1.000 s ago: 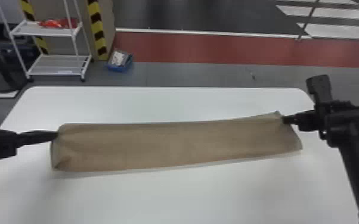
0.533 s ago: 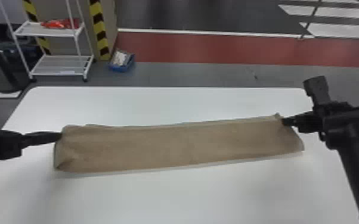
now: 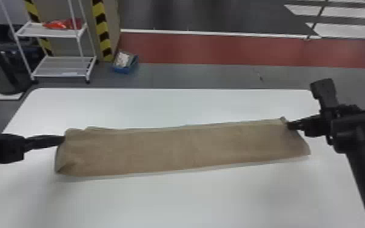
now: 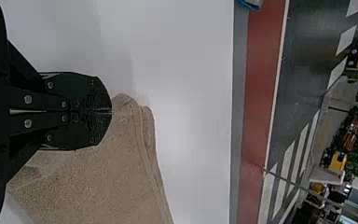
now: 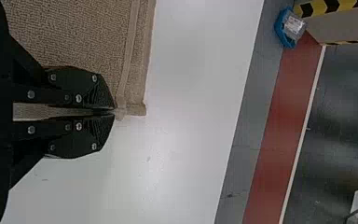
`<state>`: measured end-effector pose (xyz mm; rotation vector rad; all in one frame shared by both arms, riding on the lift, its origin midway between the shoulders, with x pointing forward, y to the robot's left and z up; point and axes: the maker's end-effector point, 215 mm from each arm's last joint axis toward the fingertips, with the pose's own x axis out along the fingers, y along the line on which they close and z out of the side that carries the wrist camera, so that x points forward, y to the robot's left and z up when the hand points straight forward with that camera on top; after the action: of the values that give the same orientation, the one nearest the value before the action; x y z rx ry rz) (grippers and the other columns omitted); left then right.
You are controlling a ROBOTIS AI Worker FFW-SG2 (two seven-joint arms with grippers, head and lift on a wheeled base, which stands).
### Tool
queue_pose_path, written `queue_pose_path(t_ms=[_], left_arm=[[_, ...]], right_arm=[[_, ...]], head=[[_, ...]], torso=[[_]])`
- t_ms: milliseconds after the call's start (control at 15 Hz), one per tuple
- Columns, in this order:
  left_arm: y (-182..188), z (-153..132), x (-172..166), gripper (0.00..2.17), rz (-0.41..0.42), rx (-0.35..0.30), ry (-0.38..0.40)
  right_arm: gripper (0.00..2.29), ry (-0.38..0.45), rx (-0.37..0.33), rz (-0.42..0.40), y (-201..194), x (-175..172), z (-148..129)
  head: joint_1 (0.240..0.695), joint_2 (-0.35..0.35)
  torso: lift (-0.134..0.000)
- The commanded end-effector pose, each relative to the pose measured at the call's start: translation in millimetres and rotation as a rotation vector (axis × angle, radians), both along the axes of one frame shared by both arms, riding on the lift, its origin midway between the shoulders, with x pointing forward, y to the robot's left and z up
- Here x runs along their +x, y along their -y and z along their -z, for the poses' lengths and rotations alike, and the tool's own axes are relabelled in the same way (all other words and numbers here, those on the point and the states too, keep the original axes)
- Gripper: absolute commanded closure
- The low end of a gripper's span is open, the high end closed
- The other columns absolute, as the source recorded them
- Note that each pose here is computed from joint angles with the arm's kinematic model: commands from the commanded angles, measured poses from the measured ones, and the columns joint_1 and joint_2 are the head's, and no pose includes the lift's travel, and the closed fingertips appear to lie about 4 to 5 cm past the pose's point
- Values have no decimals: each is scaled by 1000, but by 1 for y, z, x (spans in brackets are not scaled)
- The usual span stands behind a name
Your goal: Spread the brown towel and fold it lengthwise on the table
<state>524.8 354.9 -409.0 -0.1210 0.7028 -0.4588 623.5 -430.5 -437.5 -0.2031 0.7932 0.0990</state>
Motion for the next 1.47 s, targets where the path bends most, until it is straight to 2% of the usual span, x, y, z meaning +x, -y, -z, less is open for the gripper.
queue_pose_path(t_ms=[0,333,467,667,800,933,1400], left_arm=[[1,0,0,1511,2,1,0],[1,0,0,1511,4,1,0],[3,0,-1,1511,8,-3,0],[3,1,-2,1511,8,-5,-3],[2,1,-2,1511,7,-3,-3],[-1,-3,-2,1511,4,-8,4],[-15,-10,7,1511,-24,7,14]], right_arm=[[917,-9,-2,2,-1,-4,1],[937,-14,3,7,0,-8,0],[1153,-20,1,10,1,-9,0],[1305,-27,8,13,2,-13,5],[1305,24,18,9,2,-7,-13],[1305,69,61,6,-3,-2,-26],[1305,72,41,11,2,-1,-30]], head=[[695,-71],[695,-76],[695,-75],[695,-75],[695,-76],[695,-76],[695,-63]], torso=[[-124],[-124],[-124],[-124],[-124],[-124],[-124]])
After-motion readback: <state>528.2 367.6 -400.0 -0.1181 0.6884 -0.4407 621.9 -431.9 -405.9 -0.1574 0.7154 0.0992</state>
